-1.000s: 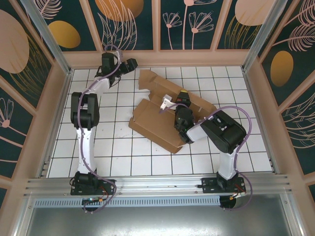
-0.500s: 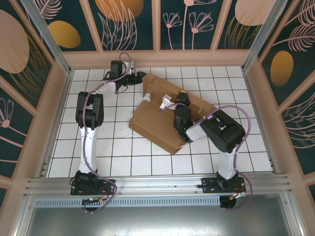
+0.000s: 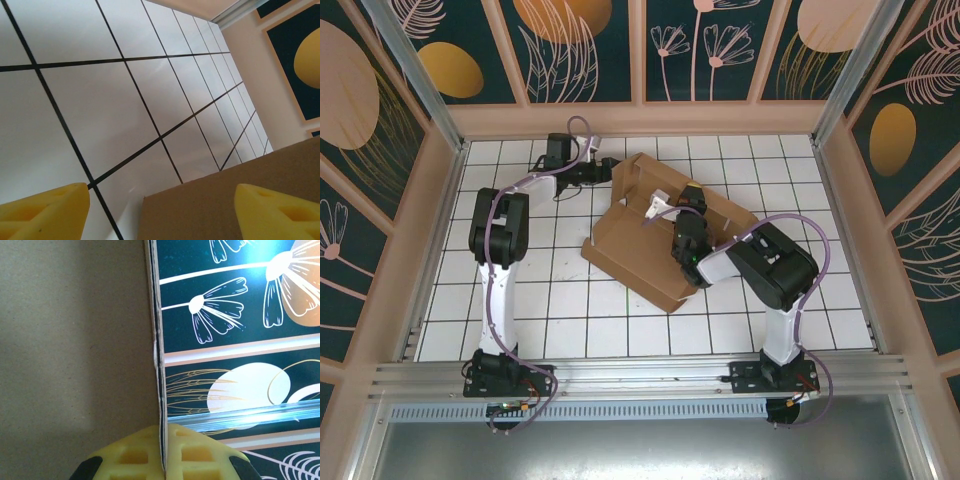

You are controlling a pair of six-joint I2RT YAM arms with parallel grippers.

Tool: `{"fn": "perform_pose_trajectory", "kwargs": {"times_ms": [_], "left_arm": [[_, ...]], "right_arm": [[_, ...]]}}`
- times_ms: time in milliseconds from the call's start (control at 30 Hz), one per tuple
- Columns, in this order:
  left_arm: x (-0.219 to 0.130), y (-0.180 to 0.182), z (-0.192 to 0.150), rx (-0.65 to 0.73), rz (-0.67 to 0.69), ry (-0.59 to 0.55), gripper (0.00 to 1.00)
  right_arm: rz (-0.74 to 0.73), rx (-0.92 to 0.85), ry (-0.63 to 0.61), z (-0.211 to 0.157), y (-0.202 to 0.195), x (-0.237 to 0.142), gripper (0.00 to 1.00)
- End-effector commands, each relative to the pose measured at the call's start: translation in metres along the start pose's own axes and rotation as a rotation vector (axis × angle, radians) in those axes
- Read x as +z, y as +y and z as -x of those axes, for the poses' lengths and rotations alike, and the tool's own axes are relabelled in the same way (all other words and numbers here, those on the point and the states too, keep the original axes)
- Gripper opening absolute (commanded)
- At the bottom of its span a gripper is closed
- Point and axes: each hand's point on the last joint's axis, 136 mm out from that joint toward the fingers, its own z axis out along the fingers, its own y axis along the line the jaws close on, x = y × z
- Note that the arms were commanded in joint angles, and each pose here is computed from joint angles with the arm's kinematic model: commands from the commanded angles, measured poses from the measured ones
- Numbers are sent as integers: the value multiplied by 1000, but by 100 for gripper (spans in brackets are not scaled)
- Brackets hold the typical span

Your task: Fold the paper box

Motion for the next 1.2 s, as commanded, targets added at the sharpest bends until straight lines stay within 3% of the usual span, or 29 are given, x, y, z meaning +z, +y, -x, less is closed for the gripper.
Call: {"fn": "perform_pose_trajectory", "kwargs": {"times_ms": [0, 67, 200, 367, 633, 800, 900, 1167], "left_arm": [[-4, -33, 16, 58, -63, -32, 78], [-7, -30, 18, 61, -28, -51, 83], [-35, -8, 22, 53, 197, -183, 96], [-76, -11, 0, 36, 308, -288, 97], [-81, -10, -73, -66, 272, -182, 87], [-84, 14, -109, -122, 343, -135, 80], [-81, 25, -118, -156, 366, -117, 65], [-76, 43, -132, -207, 406, -93, 41]], "right_arm": [[18, 60, -16, 8, 5, 3, 0], [25, 62, -12, 7, 6, 3, 0], [32, 65, 2, 3, 6, 4, 0], [7, 112, 17, -1, -8, 5, 0], [-2, 150, 20, -5, -18, 8, 0], [-21, 182, 11, -3, -28, 7, 0], [-35, 205, 4, -4, -37, 5, 0], [-68, 241, -49, -5, -58, -7, 0]]}}
